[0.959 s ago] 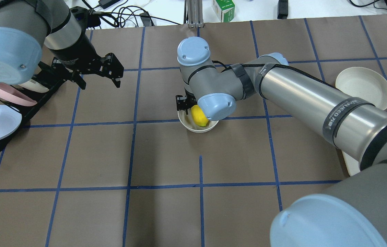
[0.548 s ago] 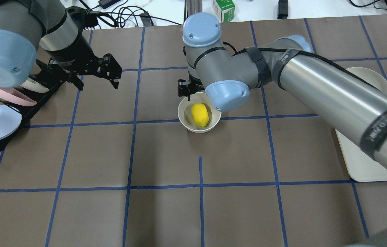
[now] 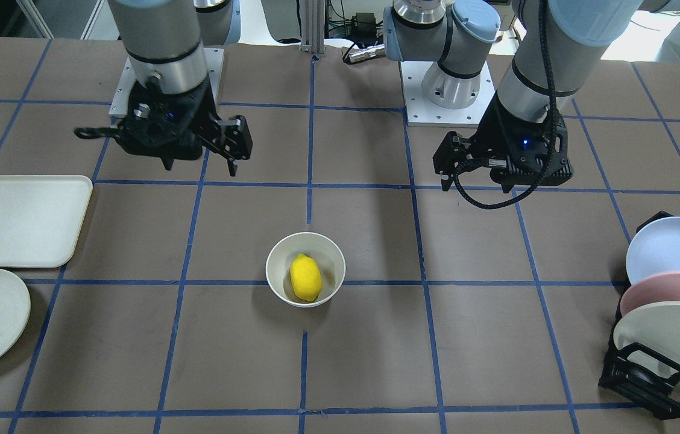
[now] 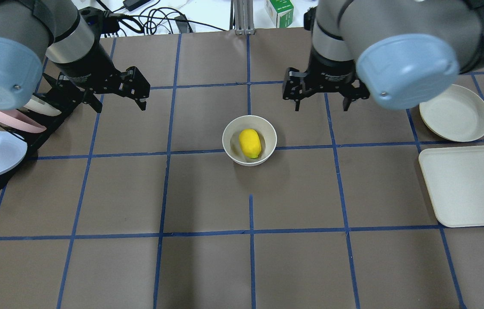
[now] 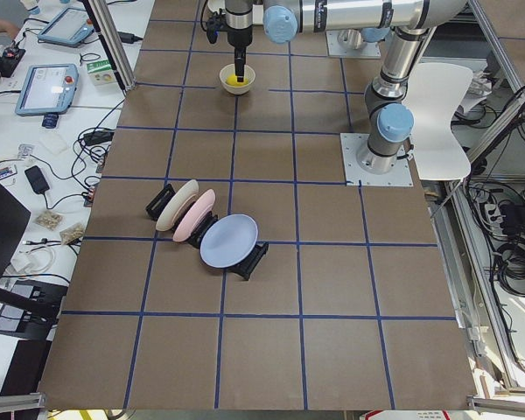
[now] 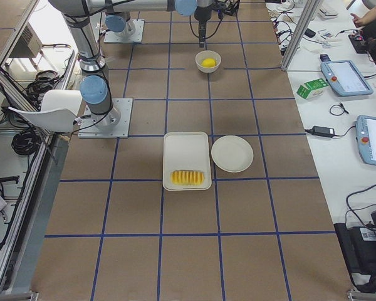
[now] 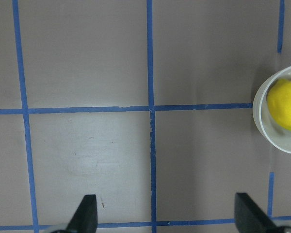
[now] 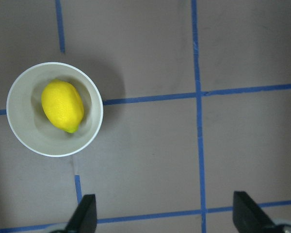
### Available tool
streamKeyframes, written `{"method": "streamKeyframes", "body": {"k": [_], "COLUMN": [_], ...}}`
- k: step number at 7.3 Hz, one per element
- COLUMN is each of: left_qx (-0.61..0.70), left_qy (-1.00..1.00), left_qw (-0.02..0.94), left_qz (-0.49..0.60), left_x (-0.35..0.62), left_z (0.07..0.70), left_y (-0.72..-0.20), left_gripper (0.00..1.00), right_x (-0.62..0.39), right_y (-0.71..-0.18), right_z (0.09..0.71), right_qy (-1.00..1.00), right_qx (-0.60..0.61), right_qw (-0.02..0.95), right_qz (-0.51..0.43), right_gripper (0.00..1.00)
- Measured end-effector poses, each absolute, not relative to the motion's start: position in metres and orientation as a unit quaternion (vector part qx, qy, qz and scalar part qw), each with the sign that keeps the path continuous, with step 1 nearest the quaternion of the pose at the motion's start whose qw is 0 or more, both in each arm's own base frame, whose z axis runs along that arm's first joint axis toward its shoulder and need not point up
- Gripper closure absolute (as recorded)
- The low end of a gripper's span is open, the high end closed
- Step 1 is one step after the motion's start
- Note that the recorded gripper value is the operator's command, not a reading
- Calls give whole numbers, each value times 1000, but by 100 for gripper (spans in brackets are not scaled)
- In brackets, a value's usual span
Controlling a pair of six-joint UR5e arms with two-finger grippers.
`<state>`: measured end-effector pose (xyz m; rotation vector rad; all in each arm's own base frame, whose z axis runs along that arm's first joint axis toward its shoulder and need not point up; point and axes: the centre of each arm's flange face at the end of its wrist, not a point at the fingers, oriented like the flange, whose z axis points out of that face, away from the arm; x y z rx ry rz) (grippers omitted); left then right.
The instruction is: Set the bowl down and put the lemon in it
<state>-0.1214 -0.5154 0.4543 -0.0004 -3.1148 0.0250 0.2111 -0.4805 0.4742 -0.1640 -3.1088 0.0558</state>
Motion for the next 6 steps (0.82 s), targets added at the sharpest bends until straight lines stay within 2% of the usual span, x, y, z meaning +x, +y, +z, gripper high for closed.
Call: {"method": "streamKeyframes", "body": {"k": [3,6], "left_qx": [11,19], "left_qy": [-1000,-1000], "left_qw": [12,-7], "left_qz": [18,12], "left_x": [-109,-98], "left_z": [462,462], "left_y": [-519,-515], "left_gripper": [0,0], "right_x": [184,182], "right_y": [-461,-458], "right_z": [505,510], "right_qy": [-996,-996], "right_qx": [-77,-79], "right_qw": [11,11], "right_qz": [30,35], "right_gripper": [0,0]}}
